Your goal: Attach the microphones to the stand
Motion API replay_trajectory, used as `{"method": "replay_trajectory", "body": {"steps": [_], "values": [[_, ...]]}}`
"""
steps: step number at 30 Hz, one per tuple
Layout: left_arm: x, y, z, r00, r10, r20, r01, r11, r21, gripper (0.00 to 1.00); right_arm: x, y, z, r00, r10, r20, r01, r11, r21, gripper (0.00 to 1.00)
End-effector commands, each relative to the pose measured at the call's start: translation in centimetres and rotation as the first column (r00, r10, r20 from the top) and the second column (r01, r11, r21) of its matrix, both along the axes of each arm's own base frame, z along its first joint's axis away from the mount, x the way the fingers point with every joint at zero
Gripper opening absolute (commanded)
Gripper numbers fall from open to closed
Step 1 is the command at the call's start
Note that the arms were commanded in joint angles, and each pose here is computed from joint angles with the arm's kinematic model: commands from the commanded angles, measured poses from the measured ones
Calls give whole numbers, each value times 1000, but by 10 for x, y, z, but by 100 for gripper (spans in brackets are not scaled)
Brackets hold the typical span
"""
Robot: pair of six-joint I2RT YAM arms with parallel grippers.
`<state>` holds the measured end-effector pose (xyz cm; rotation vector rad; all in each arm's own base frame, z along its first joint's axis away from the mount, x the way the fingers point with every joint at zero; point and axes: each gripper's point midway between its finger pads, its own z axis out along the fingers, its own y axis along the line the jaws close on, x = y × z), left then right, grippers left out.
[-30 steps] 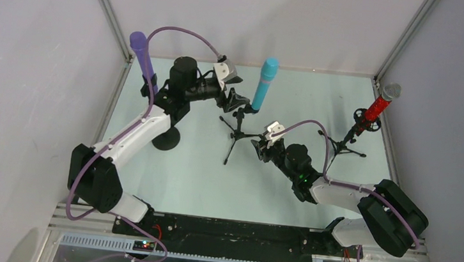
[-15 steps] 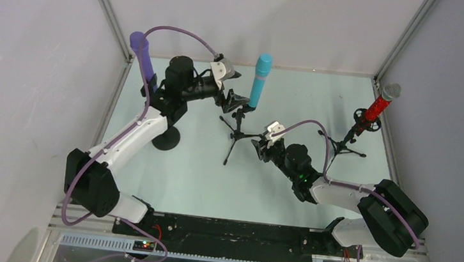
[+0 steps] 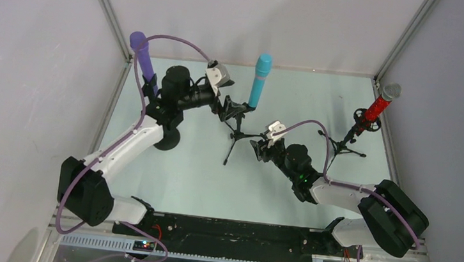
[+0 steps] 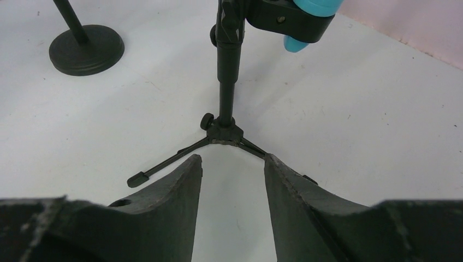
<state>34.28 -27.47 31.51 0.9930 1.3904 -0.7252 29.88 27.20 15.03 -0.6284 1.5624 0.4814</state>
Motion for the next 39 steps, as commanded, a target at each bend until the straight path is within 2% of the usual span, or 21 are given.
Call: {"method": "replay_trajectory", "body": {"steps": [1,4,6,8,13,16,17,19,23,27,28,30,31,33,36,37,39], "values": [[-2,16,-1,992,107,-68,-111,992,-55,100,0,1,23,1000,-14,25,12,997,70,54],[0,25,-14,962,200,-186,-220,971,-92,100,-4,1,27,1000,-7,14,5,996,87,63],[-1,32,-26,946,241,-216,-265,960,-87,100,-6,0,29,1000,-4,2,3,995,96,94],[-7,38,-39,940,257,-225,-281,956,-80,100,-8,-1,29,1000,-4,-18,6,994,110,99],[-21,61,-71,895,355,-269,-389,917,-84,100,-14,-4,34,996,-1,-84,16,985,172,99],[-29,84,-86,847,449,-284,-491,866,-96,100,-15,-13,36,993,4,-120,19,981,194,99],[-30,89,-89,838,468,-281,-510,854,-99,100,-21,-10,40,990,48,-131,-18,976,219,99],[-31,112,-97,774,569,-278,-614,782,-110,100,-20,-19,42,985,45,-164,0,965,261,100],[-41,153,-110,675,700,-233,-735,665,-130,100,-17,-48,46,982,-20,-190,81,943,321,99],[-55,190,-107,582,794,-176,-811,552,-193,100,-16,-82,41,971,-131,-199,182,946,269,100],[-58,196,-114,563,809,-169,-824,535,-187,100,-17,-90,46,976,-149,-157,185,951,249,99],[-64,214,-117,499,854,-148,-860,467,-208,100,-16,-111,42,969,-206,-139,231,954,191,100],[-69,228,-121,444,885,-142,-885,409,-222,100,-13,-125,35,956,-250,-154,274,948,162,100],[-75,243,-128,392,914,-104,-905,363,-224,100,-14,-149,26,934,-315,-166,338,932,132,99],[-82,252,-136,378,926,-1,-907,370,-203,100,-16,-188,18,883,-424,-200,452,884,123,100],[-83,255,-140,365,931,1,-911,357,-204,100,-17,-194,13,872,-442,-210,471,874,120,99],[-84,267,-154,297,955,-13,-940,290,-180,100,-17,-211,4,846,-485,-221,518,846,128,100]]}}
